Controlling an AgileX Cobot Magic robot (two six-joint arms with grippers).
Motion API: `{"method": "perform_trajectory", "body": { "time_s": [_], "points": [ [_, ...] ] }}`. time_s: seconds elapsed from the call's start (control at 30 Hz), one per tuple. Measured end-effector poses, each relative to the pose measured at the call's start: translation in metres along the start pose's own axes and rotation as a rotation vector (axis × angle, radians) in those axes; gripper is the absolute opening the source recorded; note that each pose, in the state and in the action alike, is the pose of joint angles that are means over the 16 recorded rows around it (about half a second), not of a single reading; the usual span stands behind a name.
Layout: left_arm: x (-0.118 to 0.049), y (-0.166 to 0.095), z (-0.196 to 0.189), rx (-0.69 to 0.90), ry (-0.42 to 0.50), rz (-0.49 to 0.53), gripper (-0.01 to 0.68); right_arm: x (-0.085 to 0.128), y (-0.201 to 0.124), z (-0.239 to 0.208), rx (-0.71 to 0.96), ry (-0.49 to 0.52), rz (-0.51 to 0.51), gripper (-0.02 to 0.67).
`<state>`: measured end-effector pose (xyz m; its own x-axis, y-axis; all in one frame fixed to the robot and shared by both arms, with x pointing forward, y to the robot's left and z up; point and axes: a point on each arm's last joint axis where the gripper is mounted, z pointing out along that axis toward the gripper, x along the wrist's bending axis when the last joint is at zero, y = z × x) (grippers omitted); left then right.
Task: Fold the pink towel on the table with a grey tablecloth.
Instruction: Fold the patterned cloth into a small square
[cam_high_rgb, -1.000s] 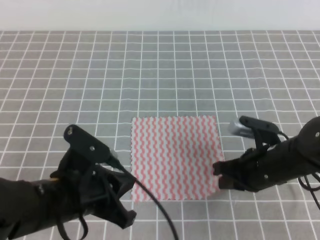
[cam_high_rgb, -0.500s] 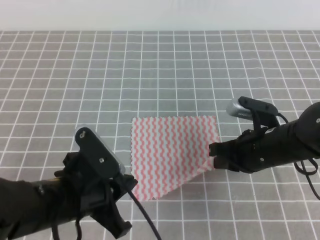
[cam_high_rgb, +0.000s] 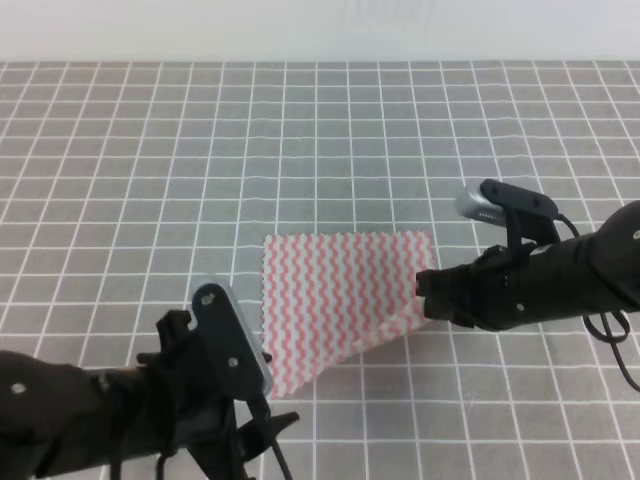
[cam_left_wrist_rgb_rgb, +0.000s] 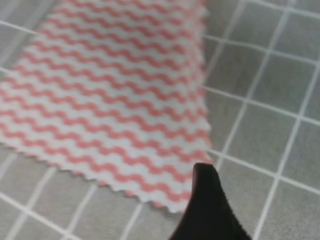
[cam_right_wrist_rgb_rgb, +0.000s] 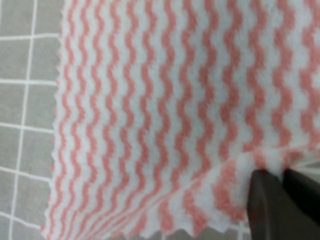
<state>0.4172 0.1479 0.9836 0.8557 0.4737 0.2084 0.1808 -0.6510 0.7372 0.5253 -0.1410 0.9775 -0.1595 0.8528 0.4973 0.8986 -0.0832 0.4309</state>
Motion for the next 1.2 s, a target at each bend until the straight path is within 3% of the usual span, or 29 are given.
{"method": "perform_trajectory", "body": {
  "time_s": [0.47, 1.2],
  "points": [
    [0.006, -0.002, 0.036, 0.076, -0.049, 0.106, 0.441, 0.003, 0.009, 0.007, 0.008, 0.013, -0.002, -0.014],
    [0.01, -0.007, 0.055, 0.128, -0.052, 0.152, 0.442, 0.005, 0.015, 0.012, -0.006, 0.016, 0.005, -0.014]
  ]
}}
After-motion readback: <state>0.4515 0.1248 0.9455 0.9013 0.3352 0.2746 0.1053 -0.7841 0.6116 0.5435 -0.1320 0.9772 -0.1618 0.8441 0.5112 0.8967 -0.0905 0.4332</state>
